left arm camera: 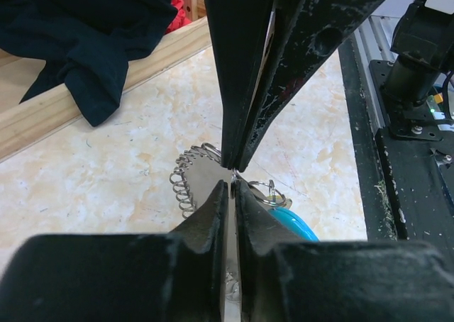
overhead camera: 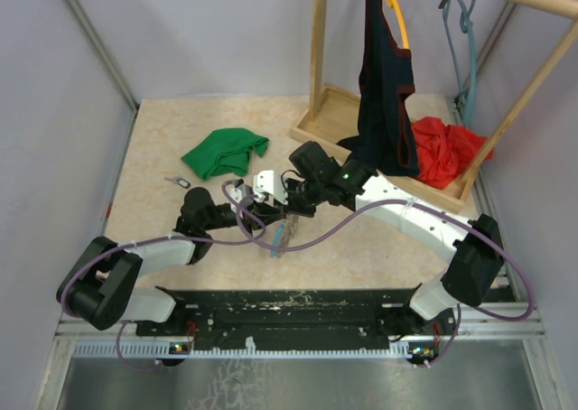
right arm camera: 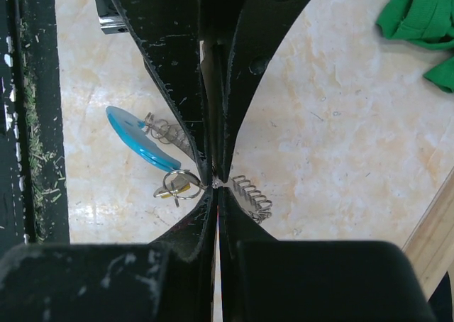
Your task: Put the keys on the keyring
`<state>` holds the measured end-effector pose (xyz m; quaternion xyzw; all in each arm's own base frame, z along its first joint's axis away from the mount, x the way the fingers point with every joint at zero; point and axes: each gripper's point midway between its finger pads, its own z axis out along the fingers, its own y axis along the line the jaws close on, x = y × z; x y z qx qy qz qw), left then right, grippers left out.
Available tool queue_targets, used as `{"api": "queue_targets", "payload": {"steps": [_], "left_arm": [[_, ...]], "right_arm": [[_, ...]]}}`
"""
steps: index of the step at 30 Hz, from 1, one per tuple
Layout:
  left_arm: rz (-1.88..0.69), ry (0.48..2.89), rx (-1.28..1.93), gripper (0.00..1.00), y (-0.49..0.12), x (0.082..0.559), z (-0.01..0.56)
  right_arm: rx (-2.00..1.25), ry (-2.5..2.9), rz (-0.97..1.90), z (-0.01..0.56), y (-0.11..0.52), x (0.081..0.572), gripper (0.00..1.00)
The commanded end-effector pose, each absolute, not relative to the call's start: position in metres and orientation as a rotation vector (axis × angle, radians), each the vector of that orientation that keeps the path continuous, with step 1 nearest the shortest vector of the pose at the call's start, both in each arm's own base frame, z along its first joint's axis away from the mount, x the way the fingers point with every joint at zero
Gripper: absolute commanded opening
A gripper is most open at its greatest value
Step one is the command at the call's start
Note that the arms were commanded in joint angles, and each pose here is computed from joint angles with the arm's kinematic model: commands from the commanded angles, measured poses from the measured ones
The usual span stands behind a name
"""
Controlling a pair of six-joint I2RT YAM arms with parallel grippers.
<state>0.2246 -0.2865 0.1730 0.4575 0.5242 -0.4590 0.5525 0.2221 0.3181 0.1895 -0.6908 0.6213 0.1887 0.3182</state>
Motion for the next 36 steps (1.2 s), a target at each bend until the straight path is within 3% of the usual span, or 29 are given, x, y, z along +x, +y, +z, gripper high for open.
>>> {"api": "queue_targets", "payload": {"steps": [1, 7, 11, 18, 36], "left_arm": [[-1.093, 1.184, 1.099, 0.03, -0.29, 0.225, 0.185], [-1.082, 1.161, 1.045, 0.0, -0.285, 0.223, 0.191], [-1.103, 1.15, 0.981, 0.0, -0.282, 0.221, 0.197], [-1.157, 1.071, 0.853, 0.0, -0.276, 0.215, 0.222], [-1.205, 1.023, 0.847, 0.0, -0.277, 0.208, 0.229]], "right_arm": [[-1.778, 1.553, 0.537, 0.216, 0.334, 0.222, 0.0], [-1.689, 1.53, 0.535, 0.225, 0.334, 0.225, 0.0], [-1.557, 1.49, 0.642, 0.24, 0.329, 0.224, 0.1], [-1.32, 1.354, 0.884, 0.254, 0.311, 0.223, 0.17], [-1.337, 1.218, 1.069, 0.227, 0.327, 0.21, 0.15]]}}
